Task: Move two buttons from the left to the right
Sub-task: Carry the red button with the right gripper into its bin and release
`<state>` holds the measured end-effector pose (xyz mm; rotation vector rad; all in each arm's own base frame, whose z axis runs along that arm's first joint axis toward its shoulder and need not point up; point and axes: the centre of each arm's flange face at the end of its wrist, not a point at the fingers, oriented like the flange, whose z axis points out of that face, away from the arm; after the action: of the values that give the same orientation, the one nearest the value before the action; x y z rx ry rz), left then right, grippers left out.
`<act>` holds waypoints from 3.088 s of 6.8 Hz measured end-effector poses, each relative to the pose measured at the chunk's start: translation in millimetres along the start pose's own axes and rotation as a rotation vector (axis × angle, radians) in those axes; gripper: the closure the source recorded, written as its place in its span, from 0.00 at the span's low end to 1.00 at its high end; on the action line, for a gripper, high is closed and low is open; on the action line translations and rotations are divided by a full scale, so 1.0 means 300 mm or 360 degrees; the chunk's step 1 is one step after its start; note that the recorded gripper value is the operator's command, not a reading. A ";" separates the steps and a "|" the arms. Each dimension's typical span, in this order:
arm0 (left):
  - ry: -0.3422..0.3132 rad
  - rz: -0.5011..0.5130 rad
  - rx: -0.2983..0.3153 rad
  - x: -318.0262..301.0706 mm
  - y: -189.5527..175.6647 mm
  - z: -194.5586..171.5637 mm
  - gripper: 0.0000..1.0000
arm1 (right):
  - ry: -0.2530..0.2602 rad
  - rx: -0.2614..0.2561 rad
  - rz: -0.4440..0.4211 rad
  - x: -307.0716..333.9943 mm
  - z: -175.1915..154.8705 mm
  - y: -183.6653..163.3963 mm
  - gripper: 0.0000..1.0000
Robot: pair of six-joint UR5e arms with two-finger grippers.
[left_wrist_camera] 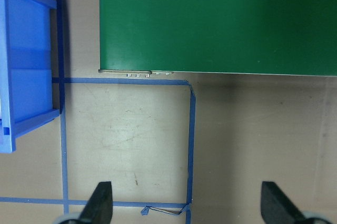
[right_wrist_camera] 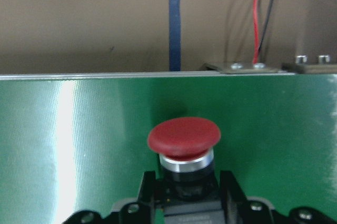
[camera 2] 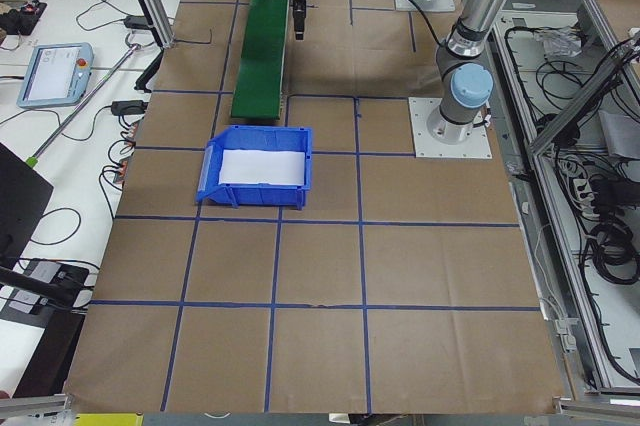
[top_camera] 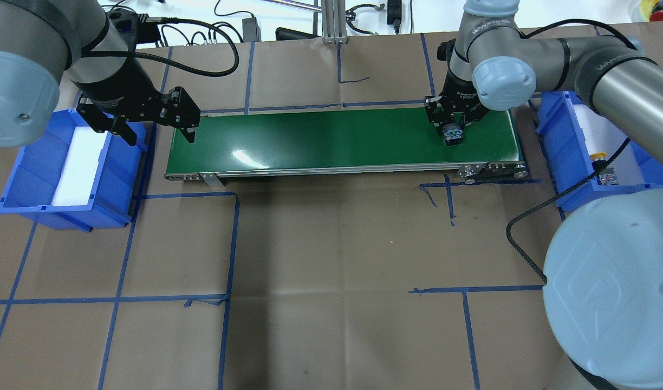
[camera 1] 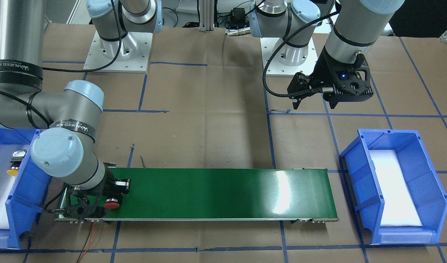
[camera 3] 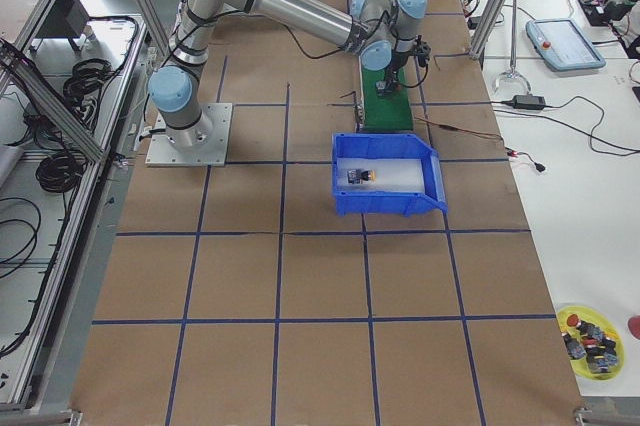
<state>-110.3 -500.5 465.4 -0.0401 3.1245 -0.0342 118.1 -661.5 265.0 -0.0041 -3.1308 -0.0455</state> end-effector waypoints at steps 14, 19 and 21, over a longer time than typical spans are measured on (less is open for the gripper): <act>0.0000 0.0000 -0.0001 0.000 0.001 0.000 0.00 | -0.0089 0.0149 -0.0019 1.076 0.077 0.035 0.87; 0.0000 0.0002 -0.0001 0.000 0.002 0.000 0.00 | -0.0052 0.0173 -0.0033 1.097 0.114 0.010 0.01; 0.0000 0.0002 0.0001 0.000 0.000 0.000 0.00 | -0.0017 0.0230 -0.0026 1.102 0.010 0.006 0.01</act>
<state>-110.3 -500.4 465.4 -0.0383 3.1245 -0.0355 -212.4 -658.9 265.5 0.0226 -3.1365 0.1816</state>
